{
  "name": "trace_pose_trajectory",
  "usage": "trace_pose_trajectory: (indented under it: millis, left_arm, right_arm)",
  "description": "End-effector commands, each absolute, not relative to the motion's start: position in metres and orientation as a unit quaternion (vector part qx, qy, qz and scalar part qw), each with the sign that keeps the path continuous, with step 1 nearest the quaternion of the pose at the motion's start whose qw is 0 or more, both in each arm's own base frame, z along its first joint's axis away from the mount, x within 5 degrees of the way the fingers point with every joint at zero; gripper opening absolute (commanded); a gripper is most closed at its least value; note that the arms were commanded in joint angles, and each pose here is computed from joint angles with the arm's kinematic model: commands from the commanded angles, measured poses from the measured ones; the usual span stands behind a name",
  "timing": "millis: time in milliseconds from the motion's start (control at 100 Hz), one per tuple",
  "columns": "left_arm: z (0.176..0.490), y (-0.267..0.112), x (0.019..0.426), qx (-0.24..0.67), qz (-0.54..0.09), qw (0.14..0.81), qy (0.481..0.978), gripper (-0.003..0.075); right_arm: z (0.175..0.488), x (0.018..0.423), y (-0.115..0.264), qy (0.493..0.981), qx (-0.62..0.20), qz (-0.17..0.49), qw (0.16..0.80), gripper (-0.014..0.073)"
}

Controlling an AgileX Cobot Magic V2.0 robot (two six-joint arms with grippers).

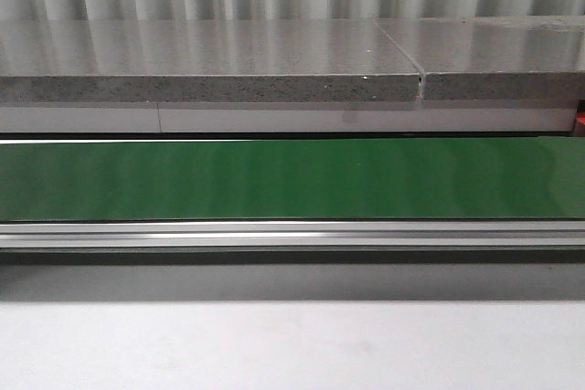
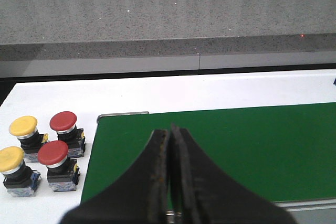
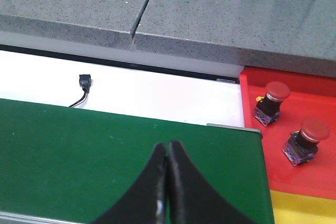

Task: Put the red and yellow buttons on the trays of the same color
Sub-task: 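Move the left gripper down toward the remaining push button cluster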

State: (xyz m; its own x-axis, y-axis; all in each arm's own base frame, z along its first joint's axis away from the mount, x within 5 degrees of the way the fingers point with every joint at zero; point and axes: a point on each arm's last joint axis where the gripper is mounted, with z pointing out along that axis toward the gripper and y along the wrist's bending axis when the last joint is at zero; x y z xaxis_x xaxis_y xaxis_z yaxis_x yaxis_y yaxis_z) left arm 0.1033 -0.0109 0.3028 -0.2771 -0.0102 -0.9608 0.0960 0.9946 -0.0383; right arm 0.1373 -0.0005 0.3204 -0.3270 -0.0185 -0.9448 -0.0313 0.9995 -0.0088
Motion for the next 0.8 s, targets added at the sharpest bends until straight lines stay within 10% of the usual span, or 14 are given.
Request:
trace_pose_trajectory:
  millis: [0,470,790]
  left_arm:
    - [0.3194,-0.0108,0.1049,0.019,-0.051,0.641,0.765,-0.0020]
    - [0.3192,-0.0108,0.1053,0.019,-0.051,0.641,0.766,0.0017]
    - [0.3190,-0.0108,0.1053,0.019,-0.051,0.640,0.767,0.0625]
  right_arm:
    - [0.3362,0.1377,-0.0016,0.785,-0.009,0.001,0.619,-0.0068]
    - [0.3362,0.1377,-0.0016,0.785,-0.009,0.001,0.619,-0.0068]
    - [0.3362,0.1377,-0.0016,0.785,-0.009,0.001,0.619,-0.0068]
